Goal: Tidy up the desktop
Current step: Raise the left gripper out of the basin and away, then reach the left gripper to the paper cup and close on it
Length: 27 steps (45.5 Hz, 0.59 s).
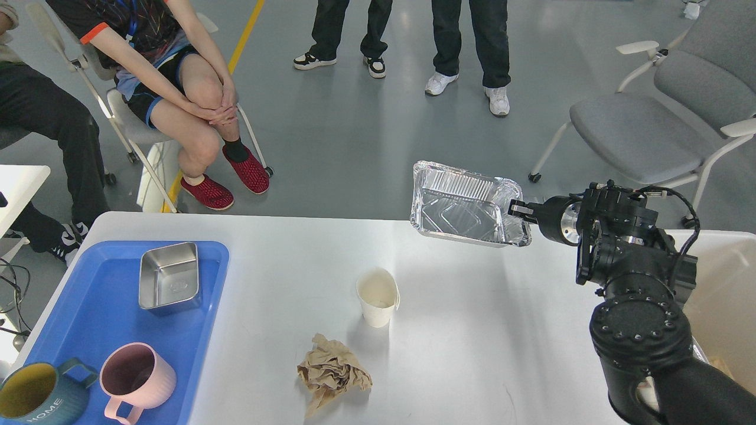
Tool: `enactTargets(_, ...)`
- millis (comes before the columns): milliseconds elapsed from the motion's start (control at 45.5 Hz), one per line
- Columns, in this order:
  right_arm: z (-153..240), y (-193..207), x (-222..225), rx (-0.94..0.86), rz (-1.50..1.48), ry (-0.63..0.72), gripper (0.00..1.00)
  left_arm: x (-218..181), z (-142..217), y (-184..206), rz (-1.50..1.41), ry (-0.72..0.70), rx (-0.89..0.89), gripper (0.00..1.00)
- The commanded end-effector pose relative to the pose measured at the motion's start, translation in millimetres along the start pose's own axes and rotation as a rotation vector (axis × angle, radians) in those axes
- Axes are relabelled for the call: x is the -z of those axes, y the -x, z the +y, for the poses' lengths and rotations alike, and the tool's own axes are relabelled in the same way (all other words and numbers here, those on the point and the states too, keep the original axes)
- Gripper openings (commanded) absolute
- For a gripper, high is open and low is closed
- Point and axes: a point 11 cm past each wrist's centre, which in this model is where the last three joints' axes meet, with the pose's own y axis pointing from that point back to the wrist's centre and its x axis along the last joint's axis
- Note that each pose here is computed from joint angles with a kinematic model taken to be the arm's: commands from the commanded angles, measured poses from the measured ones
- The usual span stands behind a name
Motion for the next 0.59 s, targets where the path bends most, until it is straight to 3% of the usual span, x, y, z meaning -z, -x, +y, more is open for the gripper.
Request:
enactTargets(0,-0.9,0.2,1.9,0.001,0.003,-0.006,0.00,-9.5,-15.8,2.1,-0.016,0.027,0.019,0.97)
enactTargets(198,-1.1,-0.4,1.8,-0.007,0.007,-0.004,0.00,-68.0,-82.5,16.0,-0.164,0.131,0.140,0.97)
enactTargets(373,-2.4,1.3,2.5,-0.005,0.009,-0.005,0.00,-112.1,-160.4,68.0,-0.245,0.212,0.308,0.97)
enactTargets(571,-2.4,1.3,2.4,-0.007,0.009,-0.005,0.00,-118.7,-218.1,107.5,-0.334,0.115,0.406,0.97)
